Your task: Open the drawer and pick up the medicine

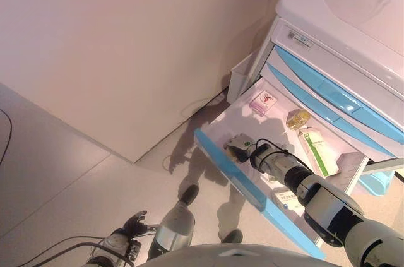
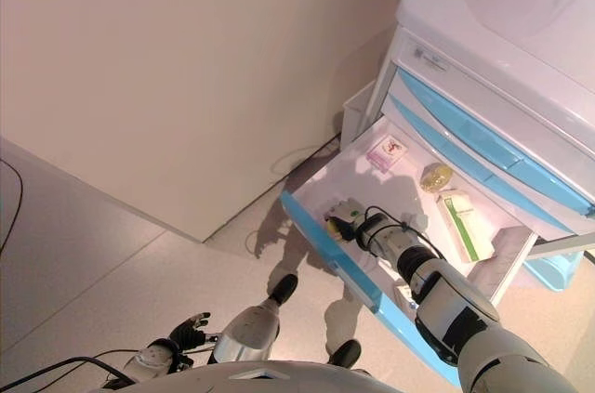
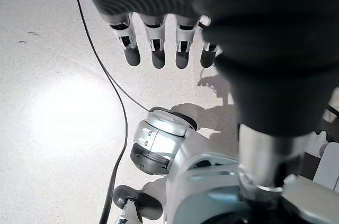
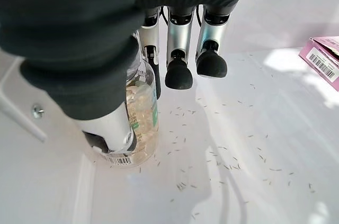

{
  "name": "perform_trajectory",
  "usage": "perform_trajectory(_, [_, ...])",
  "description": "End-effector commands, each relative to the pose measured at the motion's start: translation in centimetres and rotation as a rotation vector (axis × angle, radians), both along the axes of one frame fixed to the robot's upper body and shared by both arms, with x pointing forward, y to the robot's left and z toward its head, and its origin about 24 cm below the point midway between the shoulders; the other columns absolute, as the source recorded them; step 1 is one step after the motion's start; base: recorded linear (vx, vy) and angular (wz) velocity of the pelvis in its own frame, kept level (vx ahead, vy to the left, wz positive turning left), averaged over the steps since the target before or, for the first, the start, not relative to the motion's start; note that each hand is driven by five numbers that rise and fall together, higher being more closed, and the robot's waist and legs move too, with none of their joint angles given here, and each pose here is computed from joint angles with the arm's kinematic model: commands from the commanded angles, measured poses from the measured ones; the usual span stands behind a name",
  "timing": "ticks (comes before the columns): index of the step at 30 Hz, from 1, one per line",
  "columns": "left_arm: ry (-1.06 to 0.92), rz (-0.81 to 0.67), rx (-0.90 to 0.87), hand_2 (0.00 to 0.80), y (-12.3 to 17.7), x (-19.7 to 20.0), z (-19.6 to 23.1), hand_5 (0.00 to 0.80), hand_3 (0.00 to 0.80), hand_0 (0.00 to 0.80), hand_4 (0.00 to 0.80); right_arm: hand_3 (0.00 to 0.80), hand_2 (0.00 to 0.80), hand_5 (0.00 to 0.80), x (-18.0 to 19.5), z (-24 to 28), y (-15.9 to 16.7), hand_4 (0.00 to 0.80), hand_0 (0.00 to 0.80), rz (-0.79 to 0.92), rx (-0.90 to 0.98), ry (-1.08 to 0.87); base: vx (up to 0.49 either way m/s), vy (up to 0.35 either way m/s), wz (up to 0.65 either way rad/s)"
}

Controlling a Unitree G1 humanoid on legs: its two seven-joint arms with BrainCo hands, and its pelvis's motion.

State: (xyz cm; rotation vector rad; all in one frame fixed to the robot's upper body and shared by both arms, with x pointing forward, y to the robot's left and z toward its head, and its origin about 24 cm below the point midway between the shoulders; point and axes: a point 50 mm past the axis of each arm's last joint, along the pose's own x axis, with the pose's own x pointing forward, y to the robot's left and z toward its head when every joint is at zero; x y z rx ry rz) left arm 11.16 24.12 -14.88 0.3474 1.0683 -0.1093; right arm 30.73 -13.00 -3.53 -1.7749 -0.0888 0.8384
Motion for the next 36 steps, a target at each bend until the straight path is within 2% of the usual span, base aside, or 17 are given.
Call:
perform_trajectory(1, [0.038,-0.027,0.034,0.0,0.6,-0.5,-0.1,0.0,0.0,0.0,0.0,0.8,0.8,0.8,0.4,1.3,0.4,0.8,0.8,0.044,0.025,-0.033,0.0,0.0,0.0])
perform_trajectory(5, [0.046,0.002,0.05,0.0,1.5,-0.7,0.1,0.0,0.0,0.0,0.0,0.8,0.8,0.8,1.1,3.1,0.4,0.8,0.8,0.015,0.007,0.012,0.0,0.0,0.0])
perform_trajectory(11, [0.086,0.076,0.077,0.0,3.3,-1.8,0.3,0.0,0.0,0.0,0.0,0.8,0.8,0.8,1.3,9.7,-0.7,0.8,0.8,0.012,0.078,0.116,0.0,0.014,-0.19])
perform_trajectory(14, [0.108,0.109,0.084,0.0,3.8,-2.6,0.3,0.0,0.0,0.0,0.0,0.8,0.8,0.8,1.2,14.2,-1.8,0.8,0.8,0.032,0.149,0.164,0.007,0.052,-0.32])
perform_trajectory(16, [0.125,0.13,0.09,0.0,4.1,-3.3,0.2,0.0,0.0,0.0,0.0,0.8,0.8,0.8,1.3,19.1,-2.5,0.8,0.8,0.065,0.219,0.192,0.01,0.043,-0.41])
perform_trajectory(18, [0.128,0.13,0.091,0.0,4.1,-3.5,0.2,0.0,0.0,0.0,0.0,0.8,0.8,0.8,1.3,20.8,-2.8,0.8,0.8,0.077,0.251,0.193,0.005,0.023,-0.41])
perform_trajectory(19, [0.131,0.128,0.092,0.0,4.0,-3.8,0.1,0.0,0.0,0.0,0.0,0.8,0.8,0.8,1.5,23.2,-3.0,0.8,0.8,0.093,0.334,0.186,0.009,0.035,-0.35])
perform_trajectory(24, [0.131,0.12,0.077,0.0,3.2,-3.8,-0.2,0.0,0.0,0.0,0.0,0.8,0.8,0.8,2.5,29.4,-3.8,0.8,0.8,0.076,0.584,-0.005,0.027,0.046,-0.27])
perform_trajectory(27, [0.131,0.121,0.077,0.0,3.2,-3.8,-0.2,0.0,0.0,0.0,0.0,0.8,0.8,0.8,2.5,29.4,-3.8,0.8,0.8,0.076,0.584,-0.006,0.013,0.012,-0.12])
perform_trajectory(28, [0.131,0.116,0.075,0.0,3.1,-3.8,-0.2,0.0,0.0,0.0,0.0,0.8,0.8,0.8,2.7,30.4,-4.3,0.8,0.8,0.055,0.629,-0.064,0.064,0.04,-0.03])
perform_trajectory(29, [0.128,0.103,0.068,0.0,2.7,-3.9,-0.3,0.0,0.0,0.0,0.0,0.8,0.8,0.8,3.3,33.0,-6.6,0.8,0.8,-0.038,0.736,-0.222,0.064,0.041,0.0])
perform_trajectory(31, [0.129,0.1,0.067,0.0,2.7,-4.0,-0.3,0.0,0.0,0.0,0.0,0.8,0.8,0.8,3.3,34.0,-7.8,0.8,0.8,-0.079,0.755,-0.274,0.052,0.024,-0.01])
perform_trajectory(32, [0.138,0.1,0.069,0.0,2.9,-4.2,-0.3,0.0,0.0,0.0,0.0,0.8,0.8,0.8,3.5,36.3,-11.0,0.8,0.8,-0.198,0.811,-0.385,0.055,0.008,0.0])
perform_trajectory(36, [0.173,0.092,0.085,0.0,3.6,-4.8,-0.3,0.0,0.0,0.0,0.0,0.8,0.8,0.8,3.6,38.1,-14.9,0.8,0.8,-0.384,0.848,-0.437,0.039,-0.013,0.01])
